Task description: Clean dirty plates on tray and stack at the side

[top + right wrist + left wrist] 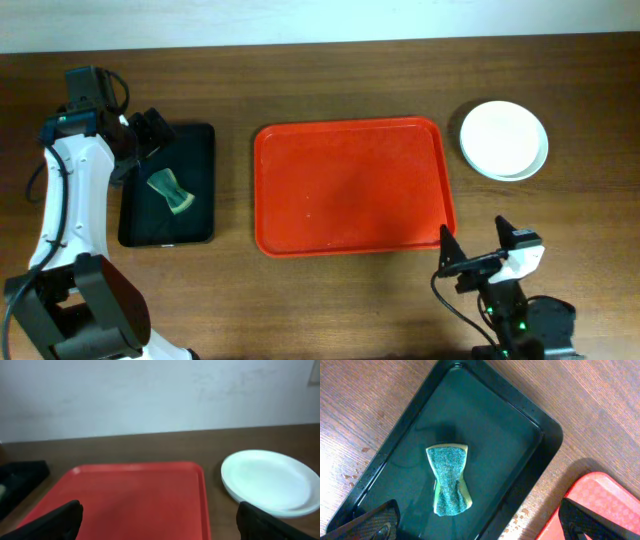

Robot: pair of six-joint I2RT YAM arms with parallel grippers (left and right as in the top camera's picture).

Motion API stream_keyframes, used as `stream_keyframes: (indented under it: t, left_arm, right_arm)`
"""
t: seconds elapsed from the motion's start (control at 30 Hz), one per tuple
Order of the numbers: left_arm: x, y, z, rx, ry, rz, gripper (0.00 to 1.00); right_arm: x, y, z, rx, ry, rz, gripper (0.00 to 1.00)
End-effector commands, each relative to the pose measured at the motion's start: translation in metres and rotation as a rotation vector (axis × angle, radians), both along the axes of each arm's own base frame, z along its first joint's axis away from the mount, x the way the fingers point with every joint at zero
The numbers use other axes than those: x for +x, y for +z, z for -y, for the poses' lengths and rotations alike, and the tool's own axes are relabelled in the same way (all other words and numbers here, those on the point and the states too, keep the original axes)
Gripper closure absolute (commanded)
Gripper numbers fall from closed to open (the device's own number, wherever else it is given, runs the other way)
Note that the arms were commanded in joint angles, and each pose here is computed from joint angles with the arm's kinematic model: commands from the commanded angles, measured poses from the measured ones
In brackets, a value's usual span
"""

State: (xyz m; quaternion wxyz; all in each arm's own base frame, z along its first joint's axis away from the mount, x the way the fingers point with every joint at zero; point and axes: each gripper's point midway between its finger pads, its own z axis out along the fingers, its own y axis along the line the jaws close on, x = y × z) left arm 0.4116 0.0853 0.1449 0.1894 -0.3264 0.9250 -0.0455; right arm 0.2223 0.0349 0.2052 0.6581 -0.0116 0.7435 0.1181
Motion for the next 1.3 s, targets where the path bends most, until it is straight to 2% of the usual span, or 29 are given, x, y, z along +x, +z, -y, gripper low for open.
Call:
stream_keyframes:
  t: [0.0,0.3,0.53,0.67,1.27]
  left_arm:
    - [0.0,-0.001,-0.001,-0.001,-0.002,-0.003,0.01]
    - [0.0,-0.001,-0.002,-0.001,-0.002,-0.003,0.01]
    - [0.0,-0.001,-0.002,-0.001,-0.002,-0.003,0.01]
    - [0.0,-0.001,-0.002,-0.001,-0.002,-0.003,0.01]
    - [0.0,-0.001,-0.002,-0.001,-0.002,-0.003,0.01]
  right_arm:
    - [0.008,-0.008,0.001,-0.011,-0.009,0.044,0.01]
    - [0.022,-0.019,0.004,-0.005,-0.039,0.152,0.01]
    - [0.023,-0.024,0.015,-0.01,-0.094,0.135,0.01]
    - [0.023,-0.049,0.024,-0.021,-0.138,0.034,0.01]
    - [0.024,-0.049,0.026,-0.029,-0.147,0.033,0.02]
